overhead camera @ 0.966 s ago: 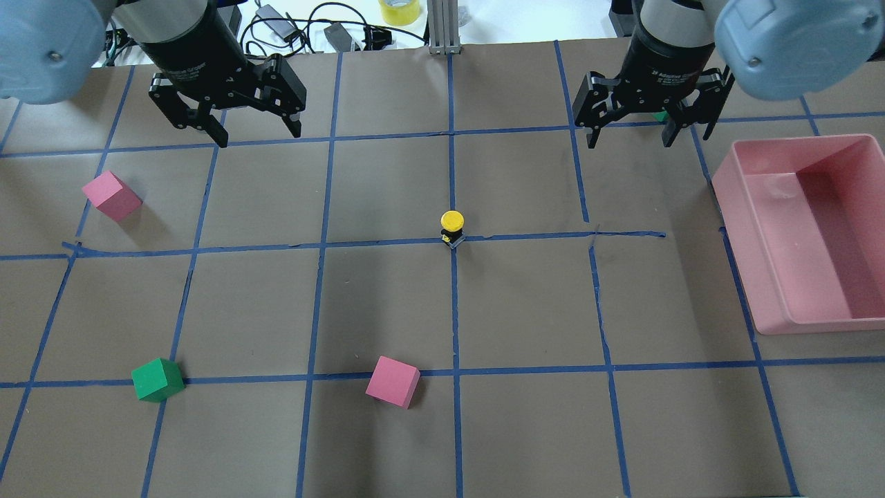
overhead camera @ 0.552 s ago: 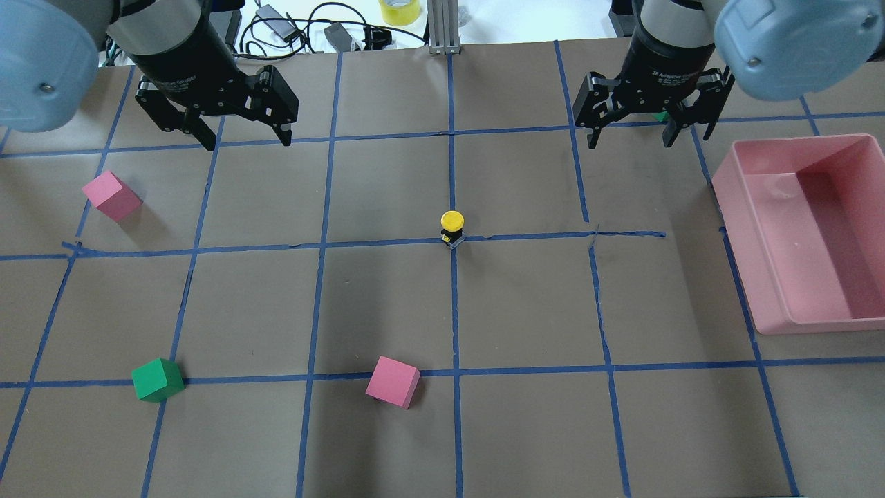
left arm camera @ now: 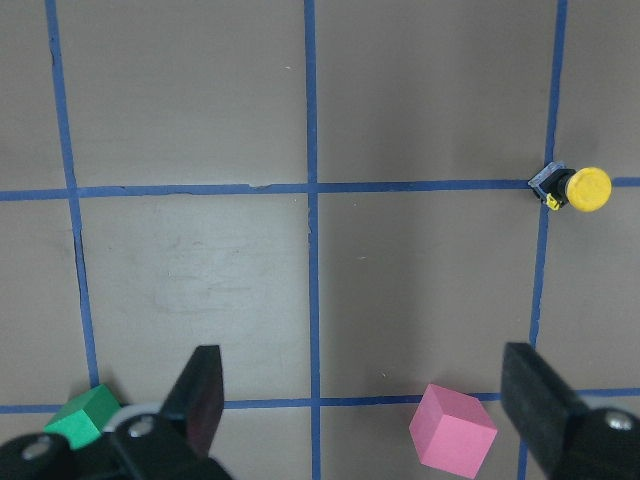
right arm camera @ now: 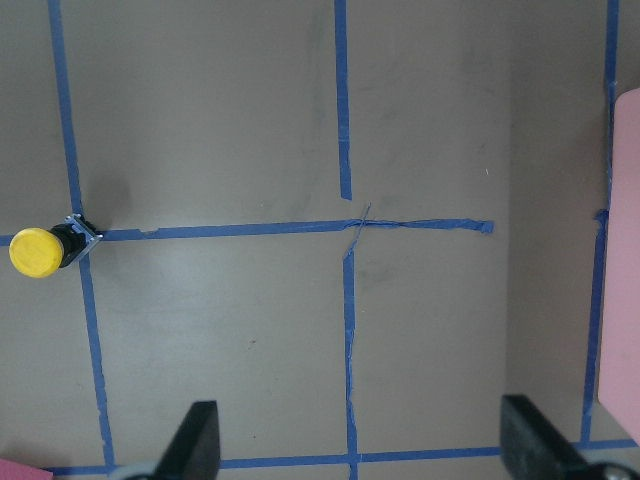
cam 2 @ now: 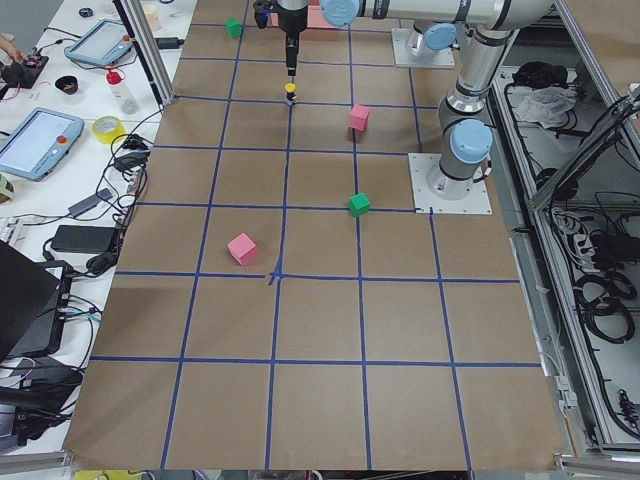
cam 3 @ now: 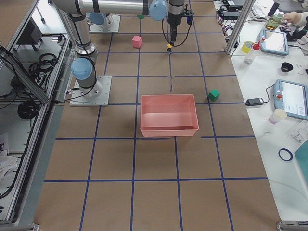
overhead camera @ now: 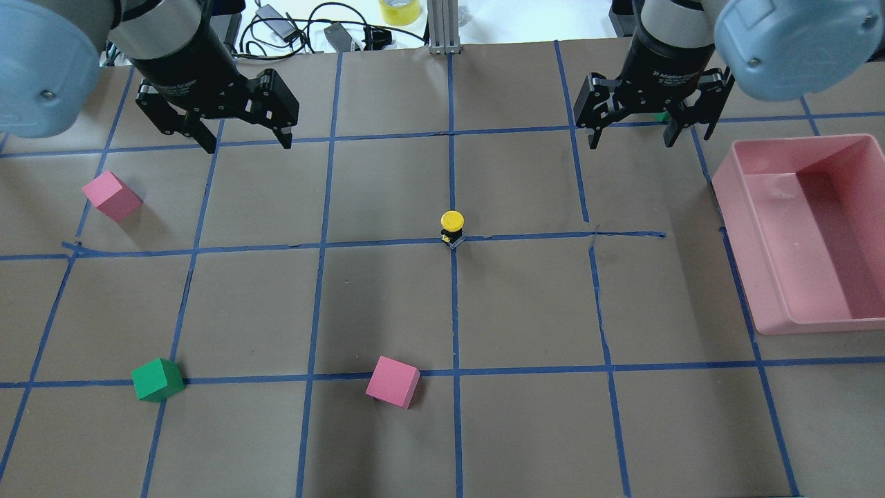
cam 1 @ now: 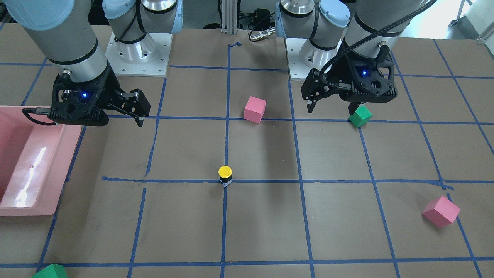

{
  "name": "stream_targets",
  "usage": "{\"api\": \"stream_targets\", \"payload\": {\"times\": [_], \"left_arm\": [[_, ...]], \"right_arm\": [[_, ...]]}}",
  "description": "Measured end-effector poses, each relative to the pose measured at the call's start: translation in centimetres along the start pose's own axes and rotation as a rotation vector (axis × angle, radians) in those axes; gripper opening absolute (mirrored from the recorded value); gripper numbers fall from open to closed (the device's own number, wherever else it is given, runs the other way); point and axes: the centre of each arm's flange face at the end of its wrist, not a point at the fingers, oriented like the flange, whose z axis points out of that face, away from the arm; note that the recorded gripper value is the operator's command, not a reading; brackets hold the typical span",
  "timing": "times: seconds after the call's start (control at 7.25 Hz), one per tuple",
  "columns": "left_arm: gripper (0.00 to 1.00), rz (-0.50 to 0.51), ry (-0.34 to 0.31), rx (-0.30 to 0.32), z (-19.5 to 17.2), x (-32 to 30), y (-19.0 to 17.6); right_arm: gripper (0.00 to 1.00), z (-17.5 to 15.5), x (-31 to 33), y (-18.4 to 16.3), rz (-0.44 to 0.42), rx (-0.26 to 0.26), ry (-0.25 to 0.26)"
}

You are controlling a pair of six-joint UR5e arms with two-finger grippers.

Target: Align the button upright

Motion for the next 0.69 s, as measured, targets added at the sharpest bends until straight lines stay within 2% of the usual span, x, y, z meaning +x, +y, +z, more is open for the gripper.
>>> {"api": "stream_targets", "payload": {"times": [0.69], "left_arm": [[1.0, 0.001, -0.001, -0.009, 0.43, -0.03, 0.39]], "right_arm": [[1.0, 0.03, -0.01, -0.03, -0.003, 0.0, 0.0]]}}
